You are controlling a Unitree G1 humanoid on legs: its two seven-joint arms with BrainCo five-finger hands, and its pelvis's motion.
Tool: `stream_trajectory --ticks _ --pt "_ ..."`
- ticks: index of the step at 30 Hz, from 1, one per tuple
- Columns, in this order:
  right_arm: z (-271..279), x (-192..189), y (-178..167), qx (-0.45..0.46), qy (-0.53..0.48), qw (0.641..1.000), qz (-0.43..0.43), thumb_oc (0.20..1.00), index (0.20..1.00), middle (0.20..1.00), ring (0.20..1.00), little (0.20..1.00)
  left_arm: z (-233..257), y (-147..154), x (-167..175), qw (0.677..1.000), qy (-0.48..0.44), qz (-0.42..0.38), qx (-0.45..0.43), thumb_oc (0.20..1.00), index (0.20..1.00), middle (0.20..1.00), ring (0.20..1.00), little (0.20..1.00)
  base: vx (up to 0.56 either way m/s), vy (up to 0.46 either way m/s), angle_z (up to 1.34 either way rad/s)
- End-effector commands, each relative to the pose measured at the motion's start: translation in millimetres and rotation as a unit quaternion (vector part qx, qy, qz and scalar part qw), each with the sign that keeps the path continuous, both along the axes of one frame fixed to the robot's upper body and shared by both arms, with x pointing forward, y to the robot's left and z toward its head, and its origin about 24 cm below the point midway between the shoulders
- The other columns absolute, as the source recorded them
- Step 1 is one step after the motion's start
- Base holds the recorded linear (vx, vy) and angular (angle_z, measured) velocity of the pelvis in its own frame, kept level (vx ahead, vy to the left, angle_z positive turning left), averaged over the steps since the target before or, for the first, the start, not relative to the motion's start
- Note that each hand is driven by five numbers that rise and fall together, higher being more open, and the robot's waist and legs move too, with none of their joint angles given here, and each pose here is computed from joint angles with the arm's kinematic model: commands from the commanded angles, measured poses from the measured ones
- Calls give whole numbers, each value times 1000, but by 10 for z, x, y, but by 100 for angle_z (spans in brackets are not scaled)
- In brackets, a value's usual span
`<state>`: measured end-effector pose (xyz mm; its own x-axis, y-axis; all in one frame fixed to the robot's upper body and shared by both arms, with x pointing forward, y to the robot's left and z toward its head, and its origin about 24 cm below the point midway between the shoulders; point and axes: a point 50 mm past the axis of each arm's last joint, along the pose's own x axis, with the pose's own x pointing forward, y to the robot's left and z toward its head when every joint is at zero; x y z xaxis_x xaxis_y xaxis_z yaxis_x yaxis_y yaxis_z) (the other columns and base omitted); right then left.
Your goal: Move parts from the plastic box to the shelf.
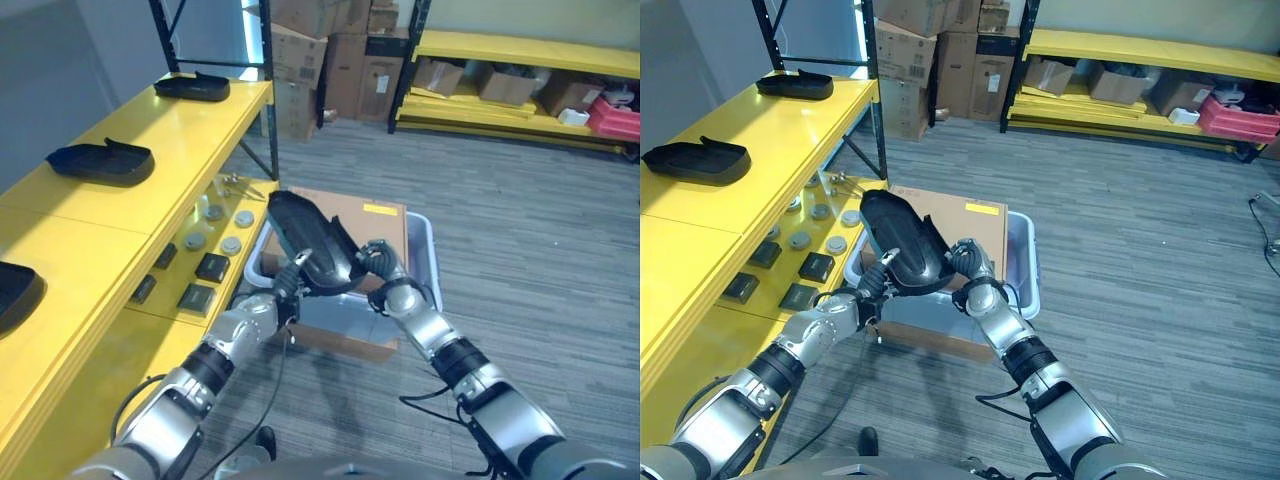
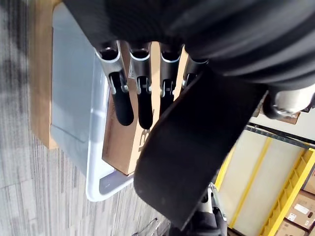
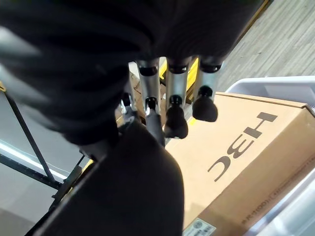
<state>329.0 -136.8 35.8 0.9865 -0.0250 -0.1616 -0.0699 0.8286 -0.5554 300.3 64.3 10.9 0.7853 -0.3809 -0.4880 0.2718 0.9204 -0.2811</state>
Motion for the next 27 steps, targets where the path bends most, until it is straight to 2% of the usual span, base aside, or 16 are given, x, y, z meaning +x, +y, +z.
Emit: stream_trajectory --ticks 1,10,17,18,19,20,27 --pt "343 201 390 16 -60 996 56 200 200 200 200 200 561 -605 127 989 -109 -81 -64 200 200 200 200 200 0 0 0" --pt "216 161 306 57 -43 997 25 200 200 200 200 200 744 -536 178 982 -159 -48 -94 200 200 200 200 200 0 0 0" --pt "150 147 259 116 -32 993 -9 200 200 200 200 200 880 -469 227 974 -215 -41 -61 200 200 200 200 200 0 0 0" --pt "159 148 236 122 -37 992 -15 344 344 344 344 344 904 -441 239 973 -220 -37 -59 200 200 200 200 200 0 0 0" --pt "169 148 223 129 -40 991 -22 755 755 755 755 755 925 -424 244 972 -224 -33 -59 200 200 200 200 200 0 0 0" --pt "179 156 194 142 -40 989 -34 1000 1000 1000 1000 1000 949 -401 256 971 -228 -27 -59 200 200 200 200 200 0 0 0" --pt "416 266 94 217 -69 969 -99 1000 1000 1000 1000 1000 1123 -235 354 962 -270 17 -34 200 200 200 200 200 0 0 0"
